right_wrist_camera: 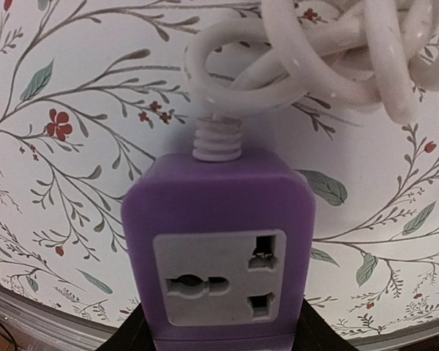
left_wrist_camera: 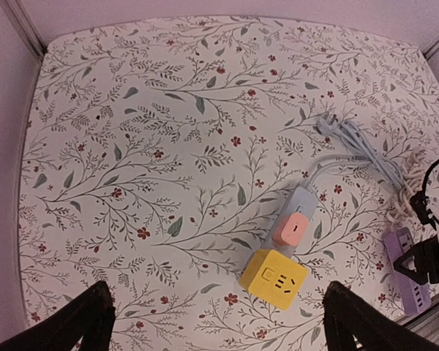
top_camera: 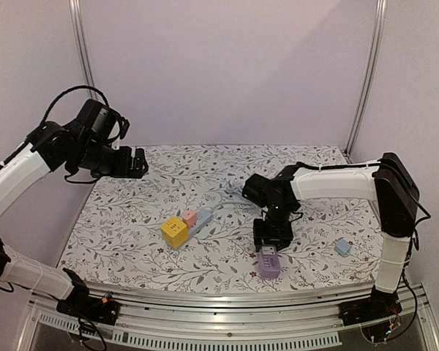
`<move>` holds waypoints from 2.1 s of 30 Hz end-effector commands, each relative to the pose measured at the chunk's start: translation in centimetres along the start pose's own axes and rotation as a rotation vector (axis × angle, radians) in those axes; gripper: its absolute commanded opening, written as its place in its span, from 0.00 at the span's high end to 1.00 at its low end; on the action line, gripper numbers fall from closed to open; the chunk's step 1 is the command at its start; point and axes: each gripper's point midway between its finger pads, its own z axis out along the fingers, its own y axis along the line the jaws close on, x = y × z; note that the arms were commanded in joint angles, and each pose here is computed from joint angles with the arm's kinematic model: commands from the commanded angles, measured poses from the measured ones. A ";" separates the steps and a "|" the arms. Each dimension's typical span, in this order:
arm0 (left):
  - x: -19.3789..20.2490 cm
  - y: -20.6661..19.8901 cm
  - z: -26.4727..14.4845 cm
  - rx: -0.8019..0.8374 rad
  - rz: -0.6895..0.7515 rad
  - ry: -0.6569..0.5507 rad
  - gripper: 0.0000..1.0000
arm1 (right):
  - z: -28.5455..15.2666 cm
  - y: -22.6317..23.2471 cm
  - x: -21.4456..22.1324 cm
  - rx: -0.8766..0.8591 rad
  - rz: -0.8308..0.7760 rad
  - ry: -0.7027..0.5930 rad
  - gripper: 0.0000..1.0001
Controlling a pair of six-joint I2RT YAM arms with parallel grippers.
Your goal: Insert the plug
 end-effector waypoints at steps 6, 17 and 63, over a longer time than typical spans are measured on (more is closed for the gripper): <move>-2.5 0.4 0.2 -0.079 -0.089 -0.051 0.01 | -1.4 0.8 -0.2 -0.083 -0.169 -0.048 0.31; -3.1 0.2 0.3 -0.080 -0.213 -0.073 0.01 | -7.1 -2.4 -3.4 -0.117 -0.165 -0.190 0.03; -5.3 -4.1 1.2 0.111 0.120 -0.162 0.01 | -6.5 -24.2 3.6 -0.025 0.852 -0.162 0.05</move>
